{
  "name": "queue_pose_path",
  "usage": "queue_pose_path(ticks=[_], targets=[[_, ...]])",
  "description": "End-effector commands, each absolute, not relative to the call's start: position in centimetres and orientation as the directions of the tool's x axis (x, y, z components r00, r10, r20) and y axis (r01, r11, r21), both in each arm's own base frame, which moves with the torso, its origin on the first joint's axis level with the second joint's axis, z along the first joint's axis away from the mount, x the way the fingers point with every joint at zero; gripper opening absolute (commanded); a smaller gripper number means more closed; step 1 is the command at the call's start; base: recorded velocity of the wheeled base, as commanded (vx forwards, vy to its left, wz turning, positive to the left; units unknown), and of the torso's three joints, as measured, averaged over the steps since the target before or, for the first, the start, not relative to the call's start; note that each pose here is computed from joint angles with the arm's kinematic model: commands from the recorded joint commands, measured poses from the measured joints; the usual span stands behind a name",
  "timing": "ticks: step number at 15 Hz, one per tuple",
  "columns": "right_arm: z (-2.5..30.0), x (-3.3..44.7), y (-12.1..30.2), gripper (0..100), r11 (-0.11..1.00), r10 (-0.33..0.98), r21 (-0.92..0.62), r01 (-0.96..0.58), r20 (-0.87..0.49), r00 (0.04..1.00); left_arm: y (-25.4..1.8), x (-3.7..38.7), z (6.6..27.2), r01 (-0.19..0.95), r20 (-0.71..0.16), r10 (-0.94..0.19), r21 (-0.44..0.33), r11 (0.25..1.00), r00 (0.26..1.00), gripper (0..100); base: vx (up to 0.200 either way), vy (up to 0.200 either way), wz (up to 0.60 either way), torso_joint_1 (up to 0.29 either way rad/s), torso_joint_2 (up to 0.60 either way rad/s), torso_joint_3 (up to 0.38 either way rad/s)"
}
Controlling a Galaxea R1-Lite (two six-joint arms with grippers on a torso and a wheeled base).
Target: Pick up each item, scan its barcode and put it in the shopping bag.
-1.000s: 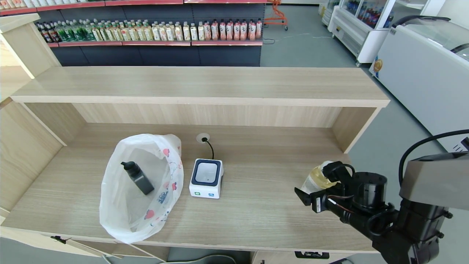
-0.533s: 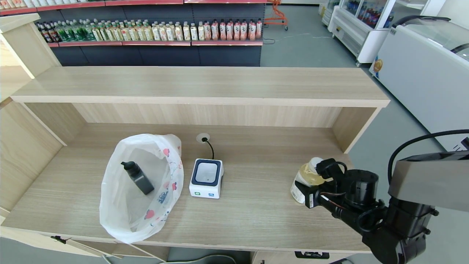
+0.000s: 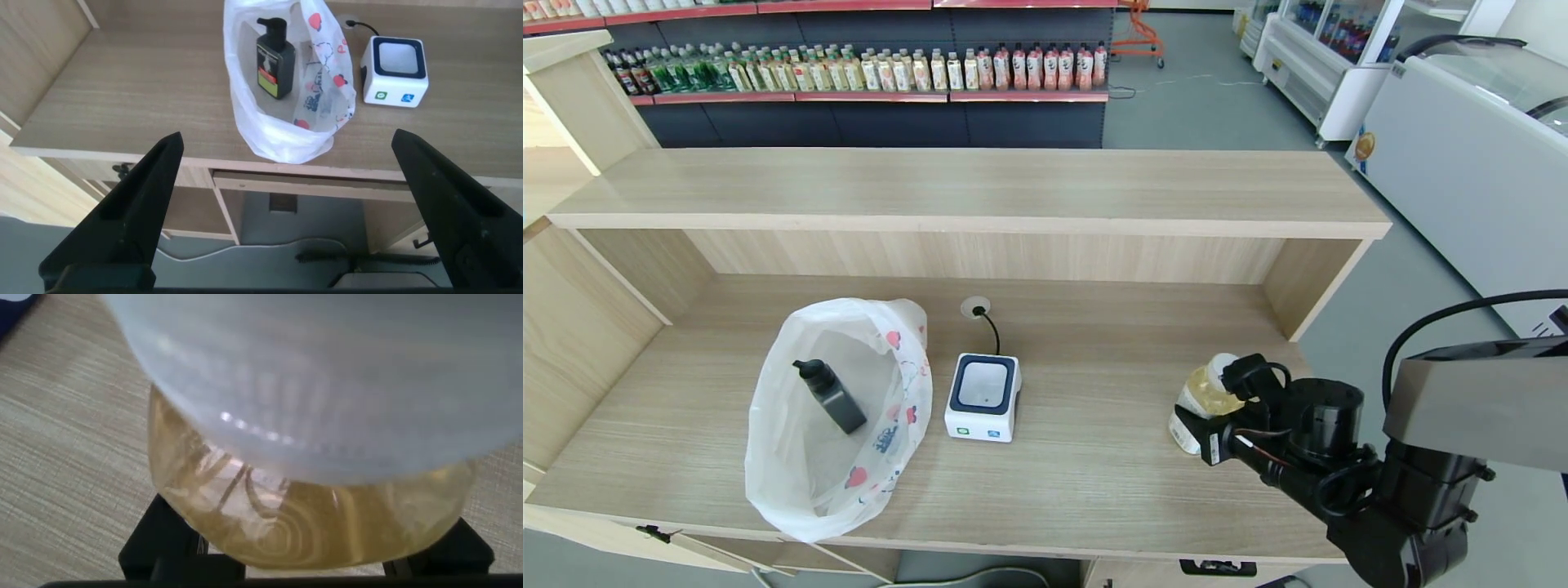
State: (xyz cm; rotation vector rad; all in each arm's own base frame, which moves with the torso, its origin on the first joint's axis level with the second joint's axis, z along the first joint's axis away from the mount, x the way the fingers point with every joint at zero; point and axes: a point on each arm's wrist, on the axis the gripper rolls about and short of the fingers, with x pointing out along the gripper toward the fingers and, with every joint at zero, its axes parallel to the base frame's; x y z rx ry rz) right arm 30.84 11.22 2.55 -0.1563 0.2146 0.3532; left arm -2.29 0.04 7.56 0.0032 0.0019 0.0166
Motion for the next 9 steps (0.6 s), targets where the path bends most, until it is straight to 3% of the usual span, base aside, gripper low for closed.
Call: queue_pose_path(ticks=[1, 3, 5, 6, 9], targets=[[4.0, 30.6, 11.1, 0, 0.927, 0.336, -0.106, -0.361, -0.200, 0.921, 0.0, -2.3, 7.6, -0.017, -0.002, 0.017, 0.003, 1.000, 1.000, 100, 0.000, 0.000, 0.00, 0.000, 0.00, 0.000], [7.8, 29.9, 9.9, 0, 0.902, 0.427, -0.006, -0.432, -0.141, 0.893, 0.0, -2.3, 7.6, -0.017, -0.002, 0.017, 0.003, 1.000, 1.000, 100, 0.000, 0.000, 0.00, 0.000, 0.00, 0.000], [10.6, 28.5, 8.4, 0, 0.851, 0.526, 0.090, -0.518, -0.174, 0.833, 0.0, -2.3, 7.6, -0.017, -0.002, 0.017, 0.003, 1.000, 1.000, 100, 0.000, 0.000, 0.00, 0.000, 0.00, 0.000], [12.0, 27.5, 7.7, 0, 0.779, 0.627, 0.161, -0.606, -0.172, 0.760, 0.0, -2.3, 7.6, -0.017, -0.002, 0.017, 0.003, 1.000, 1.000, 100, 0.000, 0.000, 0.00, 0.000, 0.00, 0.000], [12.9, 25.5, 7.8, 0, 0.638, 0.768, 0.270, -0.721, -0.149, 0.623, 0.0, -2.3, 7.6, -0.017, -0.002, 0.017, 0.003, 1.000, 1.000, 100, 0.000, 0.000, 0.00, 0.000, 0.00, 0.000]])
